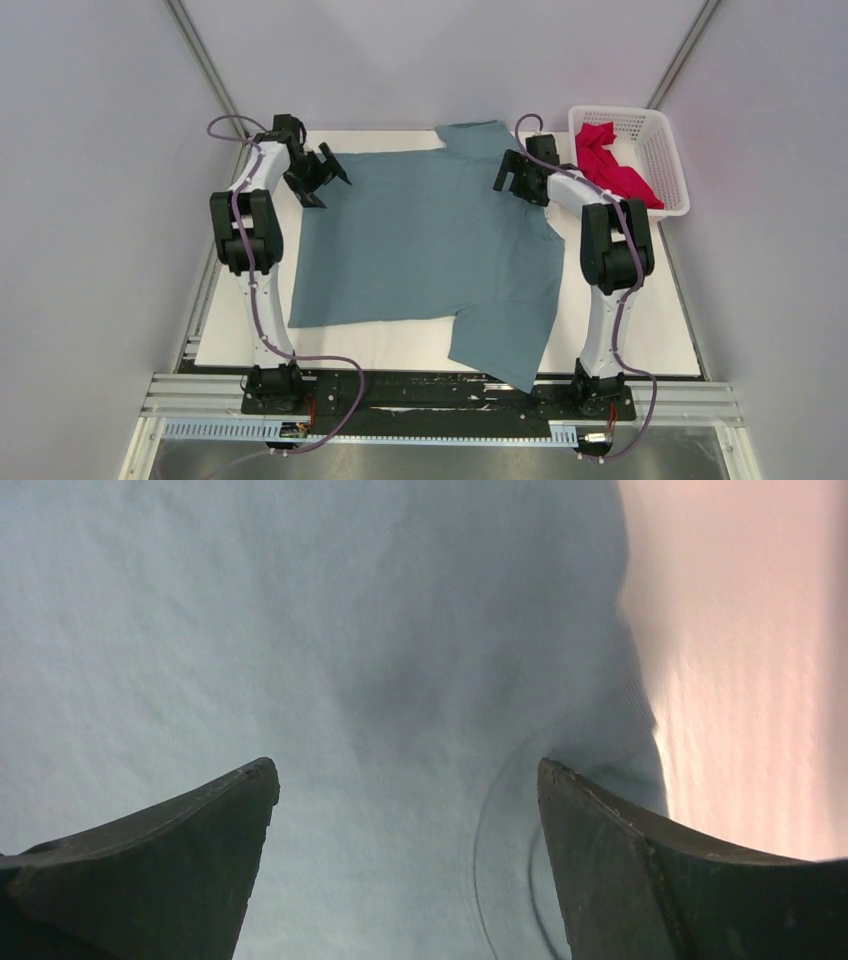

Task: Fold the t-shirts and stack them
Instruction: Flatten out the tshirt, then grab the side of the flattened tshirt closest away from the robot with both arms, then fold the flattened tshirt in 1/3 of the way

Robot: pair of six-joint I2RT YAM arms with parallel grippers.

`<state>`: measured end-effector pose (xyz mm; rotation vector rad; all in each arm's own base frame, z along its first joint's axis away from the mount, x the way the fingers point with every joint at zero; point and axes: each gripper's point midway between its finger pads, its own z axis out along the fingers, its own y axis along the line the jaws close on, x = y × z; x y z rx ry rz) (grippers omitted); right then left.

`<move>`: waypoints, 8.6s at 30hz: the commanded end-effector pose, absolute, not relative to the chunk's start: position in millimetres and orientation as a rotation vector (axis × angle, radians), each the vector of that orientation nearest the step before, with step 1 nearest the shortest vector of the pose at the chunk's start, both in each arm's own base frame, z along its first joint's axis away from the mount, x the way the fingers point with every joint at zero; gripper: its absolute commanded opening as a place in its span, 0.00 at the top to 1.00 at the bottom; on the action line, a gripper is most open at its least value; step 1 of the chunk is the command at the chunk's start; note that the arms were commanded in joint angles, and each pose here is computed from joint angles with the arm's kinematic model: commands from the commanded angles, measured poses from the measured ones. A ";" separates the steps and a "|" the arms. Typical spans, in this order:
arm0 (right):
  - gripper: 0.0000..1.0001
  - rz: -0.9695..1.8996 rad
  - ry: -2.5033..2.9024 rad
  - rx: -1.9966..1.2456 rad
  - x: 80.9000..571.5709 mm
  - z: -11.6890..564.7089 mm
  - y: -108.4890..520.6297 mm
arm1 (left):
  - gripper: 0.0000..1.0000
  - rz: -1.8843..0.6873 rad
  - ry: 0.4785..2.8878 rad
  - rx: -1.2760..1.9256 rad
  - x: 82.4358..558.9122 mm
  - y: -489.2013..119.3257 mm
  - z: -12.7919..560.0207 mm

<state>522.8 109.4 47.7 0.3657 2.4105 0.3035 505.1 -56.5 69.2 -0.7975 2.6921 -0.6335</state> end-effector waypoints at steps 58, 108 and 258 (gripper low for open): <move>0.23 0.360 2.854 -0.504 102.7 56.5 179.1 | 1.00 -0.009 2.267 -1.447 231.5 14.9 31.7; 1.00 0.366 2.826 -0.119 196.9 94.9 181.5 | 1.00 -0.148 2.279 -1.409 252.1 0.0 79.7; 0.00 0.429 2.429 0.142 211.2 124.2 153.9 | 0.00 -0.427 2.580 -0.872 210.4 -109.2 88.5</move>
